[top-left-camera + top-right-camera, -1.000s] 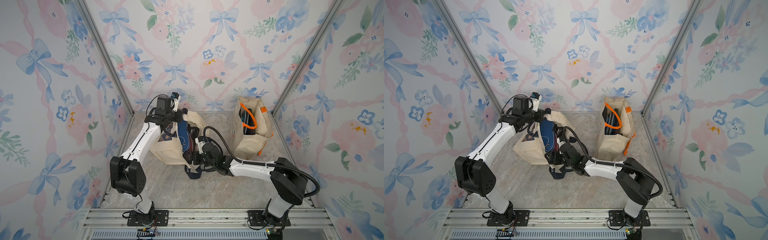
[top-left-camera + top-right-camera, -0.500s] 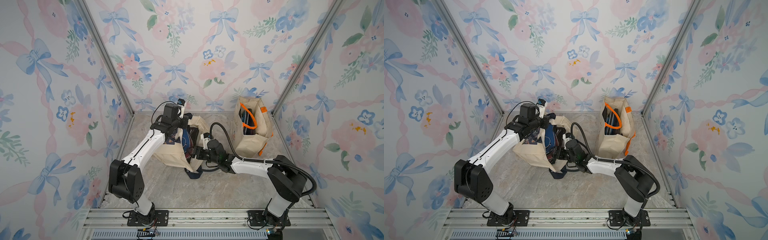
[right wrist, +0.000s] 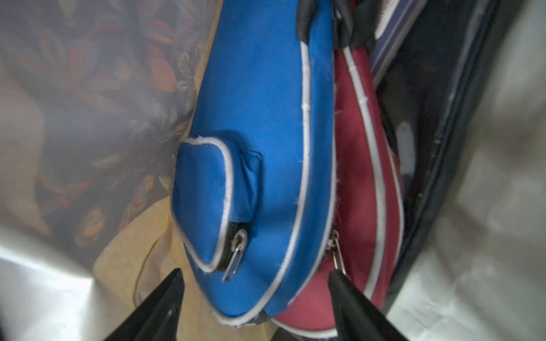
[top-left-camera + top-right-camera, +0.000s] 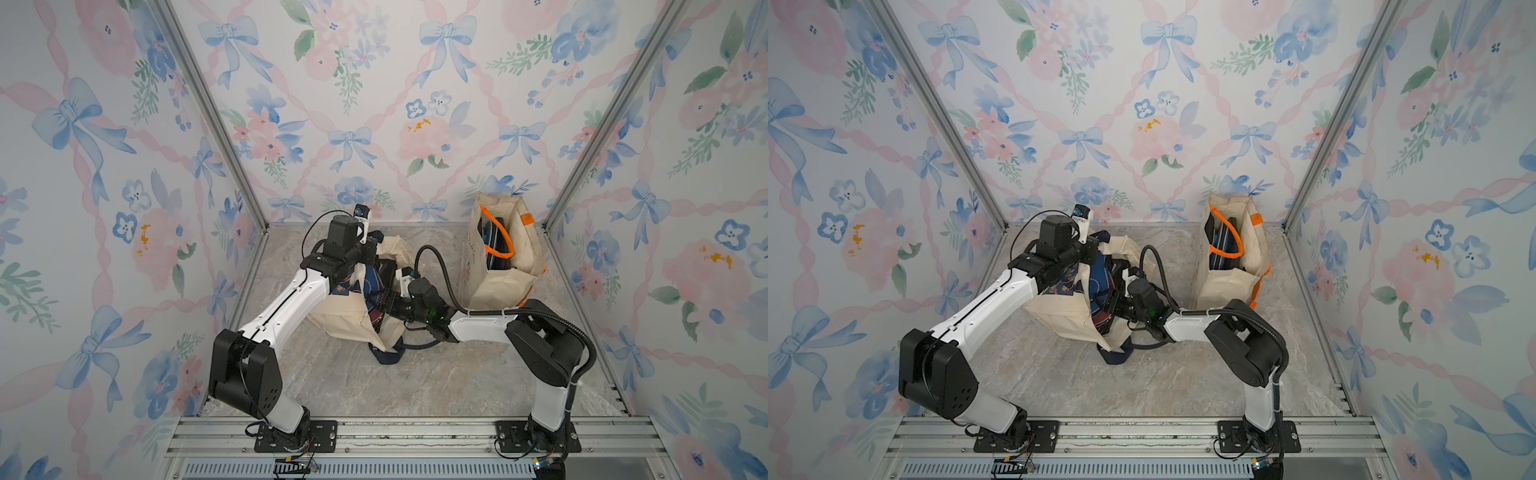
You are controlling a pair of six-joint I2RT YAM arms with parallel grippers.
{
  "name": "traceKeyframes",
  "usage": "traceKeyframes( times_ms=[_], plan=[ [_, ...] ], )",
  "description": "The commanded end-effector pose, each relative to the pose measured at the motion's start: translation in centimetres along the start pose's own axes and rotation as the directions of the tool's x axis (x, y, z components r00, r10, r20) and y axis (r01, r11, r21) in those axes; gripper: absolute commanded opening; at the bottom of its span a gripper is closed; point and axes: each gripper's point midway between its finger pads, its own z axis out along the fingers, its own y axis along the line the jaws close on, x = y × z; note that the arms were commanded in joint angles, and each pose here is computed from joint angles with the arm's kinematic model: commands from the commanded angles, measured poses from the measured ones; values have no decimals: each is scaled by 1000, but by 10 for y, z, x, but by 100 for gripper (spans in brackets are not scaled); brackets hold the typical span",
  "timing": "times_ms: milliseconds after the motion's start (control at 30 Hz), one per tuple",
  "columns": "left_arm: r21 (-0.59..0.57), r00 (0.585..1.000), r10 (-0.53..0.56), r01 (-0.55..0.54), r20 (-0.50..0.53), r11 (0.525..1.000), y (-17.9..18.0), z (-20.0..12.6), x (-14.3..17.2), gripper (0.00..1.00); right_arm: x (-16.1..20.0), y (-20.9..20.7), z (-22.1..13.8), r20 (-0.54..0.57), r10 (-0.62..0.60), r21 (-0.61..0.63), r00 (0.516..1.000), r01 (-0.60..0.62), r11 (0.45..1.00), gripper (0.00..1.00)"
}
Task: Remove the ping pong set from the canvas bag
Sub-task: Pick up the canvas bag from the center of the board, then pick up the ping pong set from the canvas bag.
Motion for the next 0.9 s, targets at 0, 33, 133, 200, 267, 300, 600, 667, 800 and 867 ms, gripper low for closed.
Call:
traceKeyframes(
  times_ms=[0, 33, 133, 200, 267, 300, 600, 667, 800, 867],
  plan=[
    [-2, 997, -30, 31, 72, 1000, -1, -11, -17, 0, 1, 2, 12, -6, -13, -17, 1000, 13, 1000, 75],
    [2, 997, -33, 33, 73, 999, -2, -11, -17, 0, 1, 1, 15, -9, -11, -14, 1000, 11, 1000, 75],
    [11, 996, -35, 35, 76, 999, -4, -11, -18, 0, 1, -5, 19, -16, -17, 12, 1000, 18, 1000, 75],
    [16, 997, -34, 33, 76, 999, -5, -12, -18, 0, 0, -9, 20, -14, -35, 33, 999, 36, 999, 75],
    [17, 997, -34, 33, 72, 999, -5, -11, -16, 0, -1, -11, 22, -23, -46, 49, 999, 47, 998, 75],
    [20, 997, -35, 34, 72, 999, -6, -11, -16, 0, 0, -14, 23, -29, -50, 62, 998, 52, 997, 75],
    [18, 997, -26, 25, 72, 1000, -7, -11, -15, 0, 1, -23, 11, -21, -129, 168, 991, 130, 977, 76],
    [20, 997, -25, 24, 70, 1000, -8, -12, -14, 0, 2, -24, 13, -24, -131, 166, 991, 133, 977, 76],
    [21, 997, -22, 21, 67, 1000, -9, -11, -13, 0, 0, -20, 18, -23, -128, 135, 991, 130, 982, 76],
    [25, 998, -20, 19, 63, 1000, -11, -9, -12, 0, -2, -19, 20, -22, -128, 130, 992, 130, 983, 76]
  ],
)
